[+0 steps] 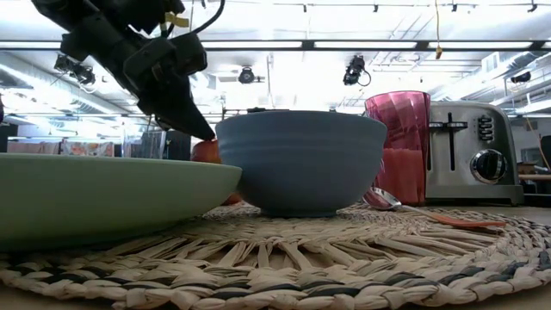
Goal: Arrange a breakfast setting
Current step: Put the red apple to the top right of the blue bowl on the placemat
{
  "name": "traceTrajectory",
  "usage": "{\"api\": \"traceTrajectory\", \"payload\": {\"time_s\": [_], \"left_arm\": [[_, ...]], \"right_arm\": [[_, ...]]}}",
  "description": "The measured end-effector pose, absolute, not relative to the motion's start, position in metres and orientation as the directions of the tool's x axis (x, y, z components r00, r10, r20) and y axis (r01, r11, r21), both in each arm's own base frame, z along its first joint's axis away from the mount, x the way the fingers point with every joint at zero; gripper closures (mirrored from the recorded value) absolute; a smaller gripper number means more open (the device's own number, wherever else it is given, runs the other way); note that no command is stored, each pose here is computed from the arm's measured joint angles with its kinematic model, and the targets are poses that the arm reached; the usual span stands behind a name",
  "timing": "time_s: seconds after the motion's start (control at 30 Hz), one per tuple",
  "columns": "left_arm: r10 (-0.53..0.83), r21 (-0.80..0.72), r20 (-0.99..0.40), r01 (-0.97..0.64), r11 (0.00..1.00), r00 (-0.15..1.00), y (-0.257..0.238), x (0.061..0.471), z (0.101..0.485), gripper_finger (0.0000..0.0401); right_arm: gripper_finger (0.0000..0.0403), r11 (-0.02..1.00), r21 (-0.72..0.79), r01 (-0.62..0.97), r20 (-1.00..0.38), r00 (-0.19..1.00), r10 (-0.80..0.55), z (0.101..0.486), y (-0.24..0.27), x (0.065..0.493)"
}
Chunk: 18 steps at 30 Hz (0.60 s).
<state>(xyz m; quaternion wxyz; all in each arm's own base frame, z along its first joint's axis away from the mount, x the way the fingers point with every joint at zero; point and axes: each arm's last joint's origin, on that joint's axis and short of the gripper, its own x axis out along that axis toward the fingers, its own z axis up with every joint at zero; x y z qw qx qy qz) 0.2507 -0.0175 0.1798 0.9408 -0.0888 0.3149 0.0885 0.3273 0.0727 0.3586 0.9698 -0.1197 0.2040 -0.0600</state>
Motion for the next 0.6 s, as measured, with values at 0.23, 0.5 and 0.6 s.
{"api": "traceTrajectory", "payload": {"time_s": [0.23, 0.5, 0.6], "left_arm": [[0.11, -0.113, -0.602, -0.221, 0.969, 0.791, -0.0175, 0.2511, 0.1805, 0.0365], [0.121, -0.106, -0.591, -0.226, 0.968, 0.798, -0.0173, 0.2517, 0.1814, 0.0363], [0.12, -0.11, -0.577, -0.223, 0.969, 0.808, -0.0174, 0.2527, 0.1828, 0.0363]], "right_arm": [[0.0021, 0.967, -0.249, 0.043, -0.383, 0.913, -0.14, 0.3591, 0.0759, 0.3259], [0.0021, 0.97, -0.238, 0.041, -0.379, 0.916, -0.132, 0.3633, 0.0749, 0.3216], [0.0021, 0.974, -0.223, 0.047, -0.375, 0.918, -0.131, 0.3643, 0.0748, 0.321]]}}
